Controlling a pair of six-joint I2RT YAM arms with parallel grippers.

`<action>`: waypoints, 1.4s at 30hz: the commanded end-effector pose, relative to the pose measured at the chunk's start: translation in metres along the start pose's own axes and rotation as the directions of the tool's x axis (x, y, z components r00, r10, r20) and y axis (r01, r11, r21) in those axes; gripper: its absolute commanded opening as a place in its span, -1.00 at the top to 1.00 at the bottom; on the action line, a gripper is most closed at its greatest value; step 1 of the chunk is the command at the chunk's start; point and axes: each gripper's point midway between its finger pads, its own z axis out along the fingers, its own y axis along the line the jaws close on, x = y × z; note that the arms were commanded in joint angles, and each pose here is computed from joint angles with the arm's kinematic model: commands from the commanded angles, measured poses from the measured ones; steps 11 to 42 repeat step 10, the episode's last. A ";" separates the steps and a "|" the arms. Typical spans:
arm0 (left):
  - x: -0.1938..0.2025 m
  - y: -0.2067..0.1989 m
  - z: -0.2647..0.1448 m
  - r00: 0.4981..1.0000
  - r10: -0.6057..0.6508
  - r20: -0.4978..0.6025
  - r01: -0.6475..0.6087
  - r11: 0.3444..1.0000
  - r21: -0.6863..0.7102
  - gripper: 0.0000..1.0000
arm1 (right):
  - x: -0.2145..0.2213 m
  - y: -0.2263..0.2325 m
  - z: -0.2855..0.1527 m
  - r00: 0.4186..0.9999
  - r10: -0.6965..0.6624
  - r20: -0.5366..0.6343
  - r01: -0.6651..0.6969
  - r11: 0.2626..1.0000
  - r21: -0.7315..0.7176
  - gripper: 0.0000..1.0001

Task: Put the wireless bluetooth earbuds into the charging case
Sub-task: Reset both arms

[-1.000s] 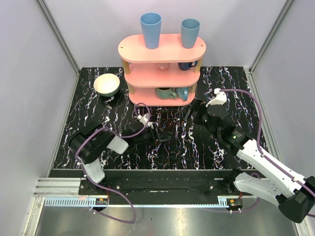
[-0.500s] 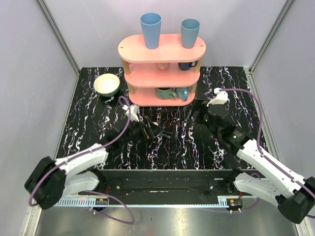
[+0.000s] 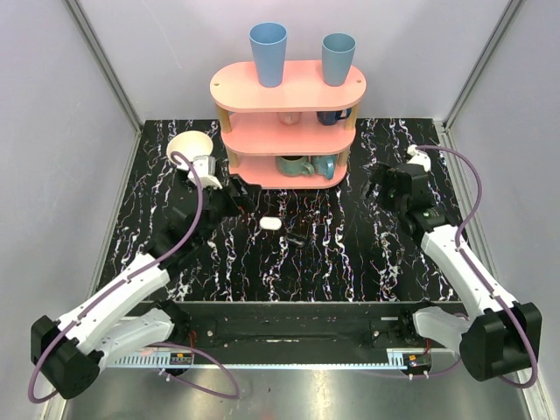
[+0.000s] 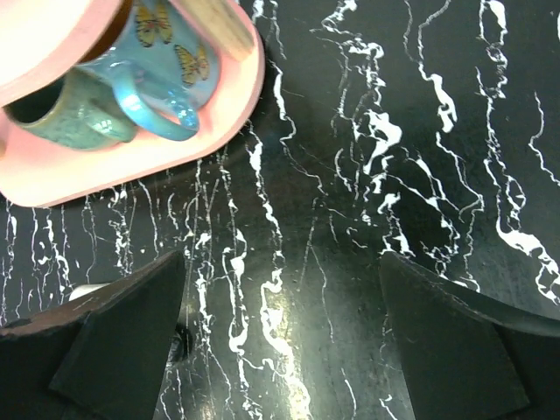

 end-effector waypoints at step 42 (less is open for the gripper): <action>-0.042 0.038 -0.014 0.987 0.111 0.118 -0.081 0.969 -0.235 -0.98 | -0.011 -0.021 0.014 0.999 0.050 0.004 -0.050 0.998 0.035 -0.99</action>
